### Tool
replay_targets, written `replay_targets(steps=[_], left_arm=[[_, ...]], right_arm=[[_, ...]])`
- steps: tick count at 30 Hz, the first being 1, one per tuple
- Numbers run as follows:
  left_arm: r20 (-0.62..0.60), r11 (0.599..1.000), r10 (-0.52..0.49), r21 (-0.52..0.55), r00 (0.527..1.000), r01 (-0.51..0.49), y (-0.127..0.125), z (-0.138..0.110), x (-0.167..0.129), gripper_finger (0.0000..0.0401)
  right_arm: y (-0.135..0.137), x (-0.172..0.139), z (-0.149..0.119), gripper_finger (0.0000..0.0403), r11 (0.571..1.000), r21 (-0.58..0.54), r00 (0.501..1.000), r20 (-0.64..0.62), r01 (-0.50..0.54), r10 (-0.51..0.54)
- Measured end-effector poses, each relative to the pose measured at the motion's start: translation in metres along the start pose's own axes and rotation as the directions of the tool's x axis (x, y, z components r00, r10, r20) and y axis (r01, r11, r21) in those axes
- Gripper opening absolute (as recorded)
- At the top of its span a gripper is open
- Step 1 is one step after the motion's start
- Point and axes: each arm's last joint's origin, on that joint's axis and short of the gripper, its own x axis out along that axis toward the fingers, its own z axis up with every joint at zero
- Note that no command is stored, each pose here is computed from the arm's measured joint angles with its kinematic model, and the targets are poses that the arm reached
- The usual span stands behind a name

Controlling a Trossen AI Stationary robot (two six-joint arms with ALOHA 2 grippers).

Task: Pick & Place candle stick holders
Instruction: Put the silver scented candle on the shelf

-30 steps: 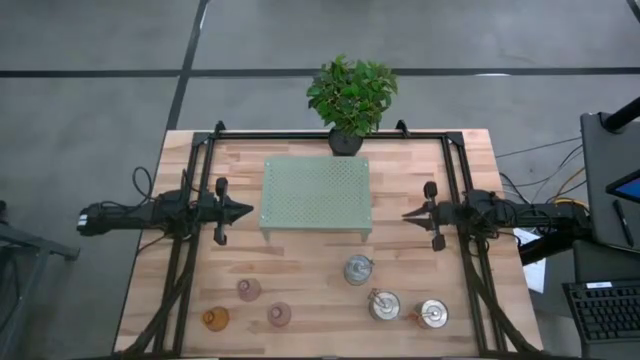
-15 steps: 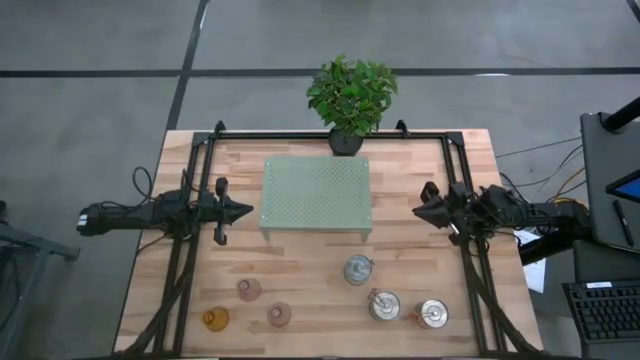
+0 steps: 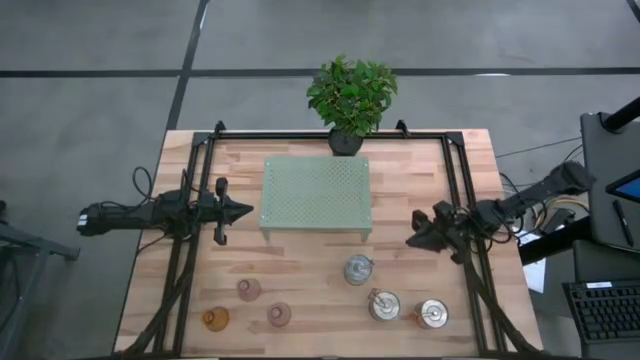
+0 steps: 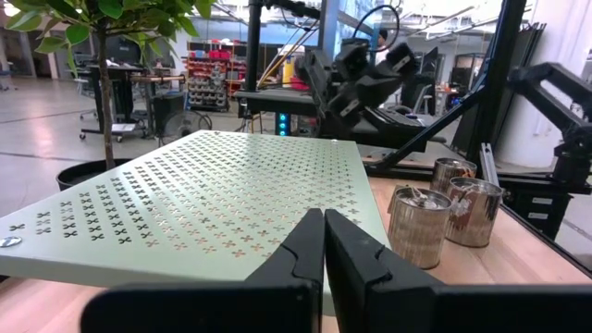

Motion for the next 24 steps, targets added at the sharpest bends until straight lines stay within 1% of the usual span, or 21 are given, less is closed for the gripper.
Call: replay_targets(steps=[7,10,12,15,17,20,21,22,24], left_arm=[[0.0,1.0,0.0,0.0,1.0,0.0,0.0,0.0,0.0,0.001],[0.0,1.0,0.0,0.0,1.0,0.0,0.0,0.0,0.0,0.001],[0.001,1.0,0.0,0.0,1.0,0.0,0.0,0.0,0.0,0.001],[0.001,1.0,0.0,0.0,1.0,0.0,0.0,0.0,0.0,0.001],[0.0,1.0,0.0,0.0,1.0,0.0,0.0,0.0,0.0,0.001],[0.001,1.0,0.0,0.0,1.0,0.0,0.0,0.0,0.0,0.001],[0.001,1.0,0.0,0.0,1.0,0.0,0.0,0.0,0.0,0.001],[0.001,1.0,0.0,0.0,1.0,0.0,0.0,0.0,0.0,0.001],[0.001,1.0,0.0,0.0,1.0,0.0,0.0,0.0,0.0,0.001]], right_arm=[[0.031,0.042,0.005,0.0036,0.998,-0.045,0.998,-0.05,0.045,-0.047],[0.038,0.064,0.007,0.005,0.991,-0.073,0.984,-0.129,0.116,-0.124],[0.04,0.078,0.006,0.0066,0.976,-0.109,0.958,-0.198,0.189,-0.207],[0.042,0.098,0.006,0.0099,0.933,-0.176,0.898,-0.261,0.315,-0.353],[0.044,0.109,0.006,0.0125,0.896,-0.223,0.846,-0.304,0.385,-0.439],[0.046,0.124,0.01,0.0162,0.81,-0.316,0.734,-0.349,0.493,-0.583],[0.046,0.128,0.013,0.017,0.778,-0.337,0.688,-0.365,0.531,-0.628],[0.044,0.131,0.014,0.0176,0.747,-0.352,0.644,-0.379,0.564,-0.665],[0.043,0.142,0.015,0.0182,0.698,-0.382,0.572,-0.401,0.606,-0.716]])
